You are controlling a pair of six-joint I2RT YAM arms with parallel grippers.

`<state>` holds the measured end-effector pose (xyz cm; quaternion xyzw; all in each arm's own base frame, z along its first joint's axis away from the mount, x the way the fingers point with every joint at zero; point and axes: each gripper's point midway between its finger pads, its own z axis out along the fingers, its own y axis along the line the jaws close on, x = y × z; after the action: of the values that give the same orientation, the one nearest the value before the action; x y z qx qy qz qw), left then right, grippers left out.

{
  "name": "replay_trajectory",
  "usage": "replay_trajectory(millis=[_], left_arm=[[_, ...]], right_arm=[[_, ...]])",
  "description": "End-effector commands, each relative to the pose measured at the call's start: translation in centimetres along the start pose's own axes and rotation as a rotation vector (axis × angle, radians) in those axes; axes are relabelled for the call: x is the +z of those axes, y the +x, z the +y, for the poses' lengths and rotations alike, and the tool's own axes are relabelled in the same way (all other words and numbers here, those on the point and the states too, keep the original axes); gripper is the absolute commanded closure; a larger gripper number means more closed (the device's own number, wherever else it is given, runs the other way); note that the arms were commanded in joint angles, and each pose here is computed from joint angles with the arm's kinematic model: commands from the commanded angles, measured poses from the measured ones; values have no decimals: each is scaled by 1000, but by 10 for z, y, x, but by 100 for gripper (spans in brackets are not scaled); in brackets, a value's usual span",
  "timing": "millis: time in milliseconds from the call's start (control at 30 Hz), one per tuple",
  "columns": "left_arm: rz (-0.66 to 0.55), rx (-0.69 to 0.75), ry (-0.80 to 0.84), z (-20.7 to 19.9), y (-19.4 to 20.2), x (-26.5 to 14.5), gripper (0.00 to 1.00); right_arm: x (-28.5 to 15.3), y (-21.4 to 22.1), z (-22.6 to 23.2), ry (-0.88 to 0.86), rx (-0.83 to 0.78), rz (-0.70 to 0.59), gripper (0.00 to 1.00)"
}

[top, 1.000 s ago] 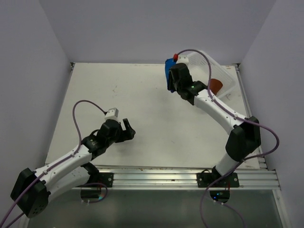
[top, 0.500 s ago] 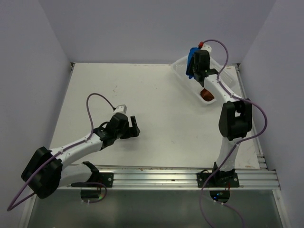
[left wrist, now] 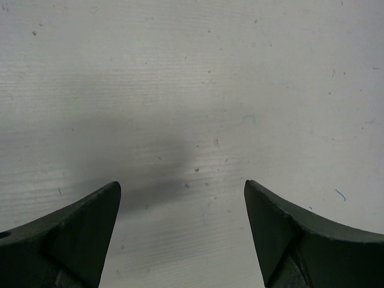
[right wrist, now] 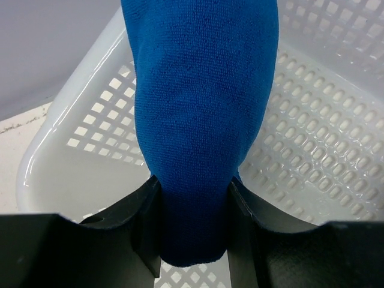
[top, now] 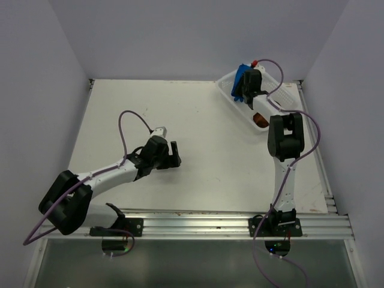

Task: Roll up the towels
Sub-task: Place the rolled towel into the container

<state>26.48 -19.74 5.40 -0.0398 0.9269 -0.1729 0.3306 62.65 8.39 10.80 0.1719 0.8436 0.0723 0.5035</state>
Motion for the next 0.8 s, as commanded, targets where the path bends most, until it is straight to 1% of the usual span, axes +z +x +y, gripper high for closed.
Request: replay_trajectory(millis=[0, 67, 100, 300, 333, 367, 433, 567, 600, 667, 700, 767], left_arm=[[-51, 17, 50, -15, -20, 4, 12], [-45, 17, 60, -17, -19, 5, 12], [-35, 15, 67, -18, -17, 6, 12], [-18, 9, 103, -22, -11, 8, 12], [-8, 9, 106, -22, -7, 8, 12], [-27, 5, 125, -26, -12, 9, 12], [-26, 3, 132, -27, -11, 9, 12], [-27, 1, 146, -29, -10, 7, 12], [-30, 0, 149, -29, -11, 6, 12], [-28, -2, 155, -29, -9, 6, 12], [-24, -1, 156, -29, -8, 6, 12], [-22, -1, 160, -29, -7, 6, 12]], right_arm=[[4, -36, 11, -64, 121, -96, 100], [4, -32, 0, -47, 151, -88, 100], [5, -21, -7, -30, 153, -68, 100], [5, 11, -39, 57, 169, 22, 100], [3, 20, -50, 96, 164, 57, 100], [2, 24, -54, 109, 163, 69, 100], [0, 31, -61, 136, 153, 95, 100], [-4, 32, -66, 165, 132, 116, 75], [-5, 28, -64, 166, 131, 112, 64], [-7, 25, -65, 168, 123, 113, 55], [-9, 22, -64, 168, 121, 112, 48], [-11, 18, -62, 167, 113, 111, 42]])
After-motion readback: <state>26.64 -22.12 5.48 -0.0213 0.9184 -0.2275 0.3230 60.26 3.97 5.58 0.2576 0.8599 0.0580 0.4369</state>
